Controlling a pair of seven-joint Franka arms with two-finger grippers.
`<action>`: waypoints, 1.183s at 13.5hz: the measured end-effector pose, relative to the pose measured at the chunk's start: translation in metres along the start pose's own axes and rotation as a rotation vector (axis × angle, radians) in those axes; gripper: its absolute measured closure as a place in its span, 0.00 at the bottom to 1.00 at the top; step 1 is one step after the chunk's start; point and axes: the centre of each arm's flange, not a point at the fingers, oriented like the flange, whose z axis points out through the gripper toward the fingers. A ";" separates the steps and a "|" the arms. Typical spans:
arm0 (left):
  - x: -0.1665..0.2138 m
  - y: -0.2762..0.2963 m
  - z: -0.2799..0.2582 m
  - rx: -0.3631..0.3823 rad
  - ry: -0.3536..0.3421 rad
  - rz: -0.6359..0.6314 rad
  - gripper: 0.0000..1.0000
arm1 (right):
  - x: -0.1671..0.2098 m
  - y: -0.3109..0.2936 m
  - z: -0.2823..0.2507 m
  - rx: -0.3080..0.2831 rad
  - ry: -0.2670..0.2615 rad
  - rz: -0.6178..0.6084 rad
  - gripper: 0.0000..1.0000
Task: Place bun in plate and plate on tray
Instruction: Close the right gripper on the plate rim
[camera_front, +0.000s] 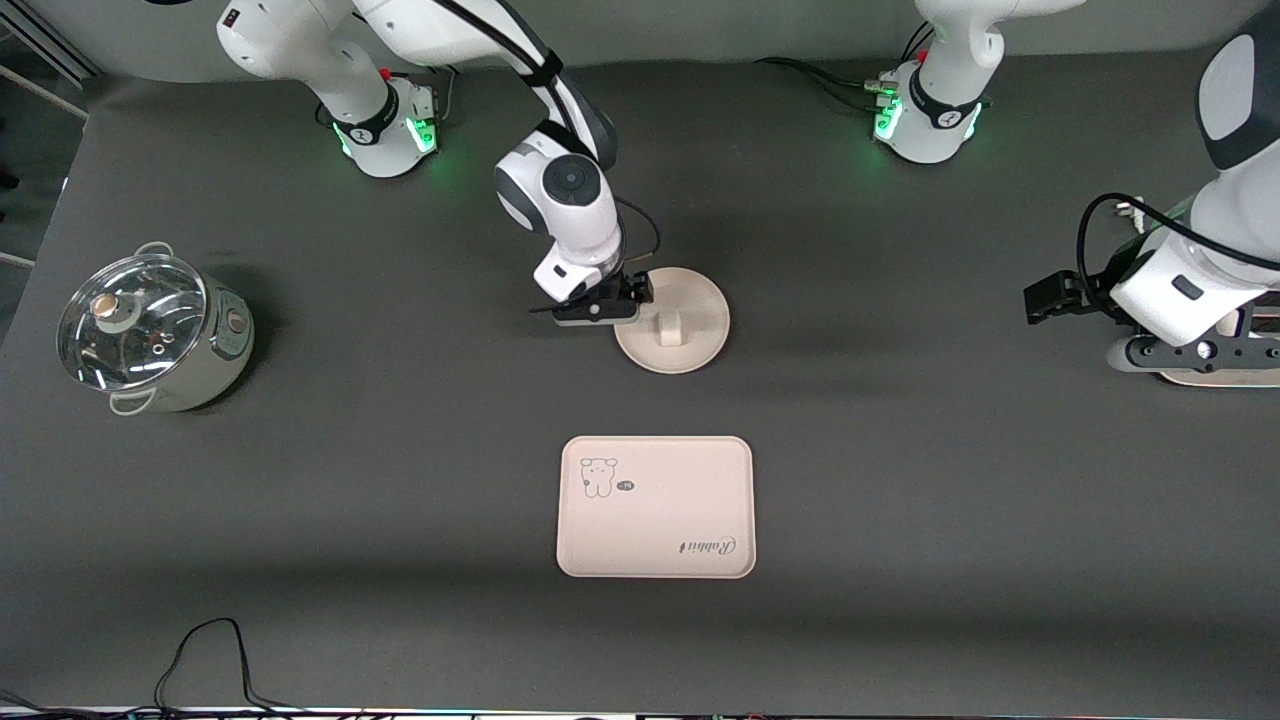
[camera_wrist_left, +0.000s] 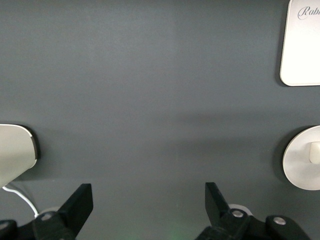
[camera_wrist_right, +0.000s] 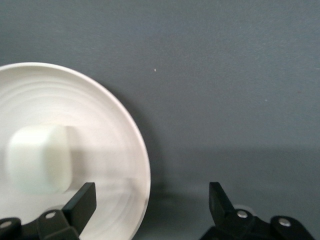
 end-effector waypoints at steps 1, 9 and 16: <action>0.001 0.000 0.004 0.000 0.000 0.000 0.00 | 0.001 0.003 0.009 -0.006 0.000 0.004 0.00; 0.001 -0.002 0.009 -0.001 -0.005 -0.004 0.00 | 0.013 0.004 0.012 -0.006 0.009 0.019 0.24; 0.001 -0.002 0.009 -0.004 -0.006 -0.005 0.00 | 0.009 -0.001 0.012 0.000 0.006 0.009 0.69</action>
